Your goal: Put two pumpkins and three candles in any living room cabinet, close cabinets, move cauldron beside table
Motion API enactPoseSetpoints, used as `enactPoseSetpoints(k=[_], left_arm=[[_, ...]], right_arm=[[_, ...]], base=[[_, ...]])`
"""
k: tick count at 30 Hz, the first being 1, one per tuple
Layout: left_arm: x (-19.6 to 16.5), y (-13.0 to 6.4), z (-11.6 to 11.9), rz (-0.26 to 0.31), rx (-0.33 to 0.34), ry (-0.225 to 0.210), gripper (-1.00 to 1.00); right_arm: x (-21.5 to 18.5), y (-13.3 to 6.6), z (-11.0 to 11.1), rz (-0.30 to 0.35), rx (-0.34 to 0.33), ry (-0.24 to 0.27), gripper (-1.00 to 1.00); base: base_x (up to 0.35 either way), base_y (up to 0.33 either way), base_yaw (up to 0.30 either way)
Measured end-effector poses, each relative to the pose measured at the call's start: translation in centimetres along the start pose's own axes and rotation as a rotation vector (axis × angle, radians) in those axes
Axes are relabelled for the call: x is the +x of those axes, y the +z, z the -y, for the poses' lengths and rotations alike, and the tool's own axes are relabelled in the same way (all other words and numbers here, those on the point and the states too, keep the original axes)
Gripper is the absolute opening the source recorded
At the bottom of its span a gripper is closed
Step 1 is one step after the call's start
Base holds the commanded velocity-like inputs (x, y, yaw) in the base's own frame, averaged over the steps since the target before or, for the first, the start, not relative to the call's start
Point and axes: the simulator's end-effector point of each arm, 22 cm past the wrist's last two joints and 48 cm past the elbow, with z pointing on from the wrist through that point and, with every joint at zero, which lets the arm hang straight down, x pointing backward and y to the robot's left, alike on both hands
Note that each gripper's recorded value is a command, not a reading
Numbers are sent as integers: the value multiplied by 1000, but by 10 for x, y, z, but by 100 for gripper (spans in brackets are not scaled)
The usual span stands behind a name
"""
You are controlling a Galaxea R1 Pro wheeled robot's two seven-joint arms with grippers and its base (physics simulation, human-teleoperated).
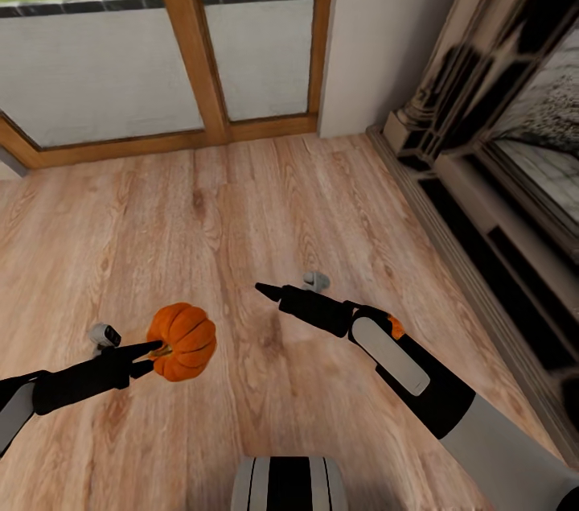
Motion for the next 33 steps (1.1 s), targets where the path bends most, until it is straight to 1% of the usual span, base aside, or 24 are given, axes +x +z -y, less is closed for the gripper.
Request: enactPoseSetpoints(k=[9,22,27,29,32,33], left_arm=[[-1,-1,5,4,6,8,-100],[-3,-3,11,8,9,25,-100],[-4,-4,13,9,9,31,-100],[-4,-4,15,10,14,30,-100],[-4,-4,17,11,15,32,-100],[-4,-4,17,11,15,33,-100]], right_arm=[[-3,-2,-4,5,-1,-7,100],[-7,-5,-10,12,-7,-18,100],[-11,-7,-12,19,-6,-20,100],[-20,-9,-2,39,12,-5,100],[-25,-11,16,48,45,21,100],[-27,-12,19,52,49,27,100]], base=[[-44,-19,-228],[-270,0,-230],[-186,0,-231],[-61,0,-231],[-19,0,-231],[-6,0,-231]])
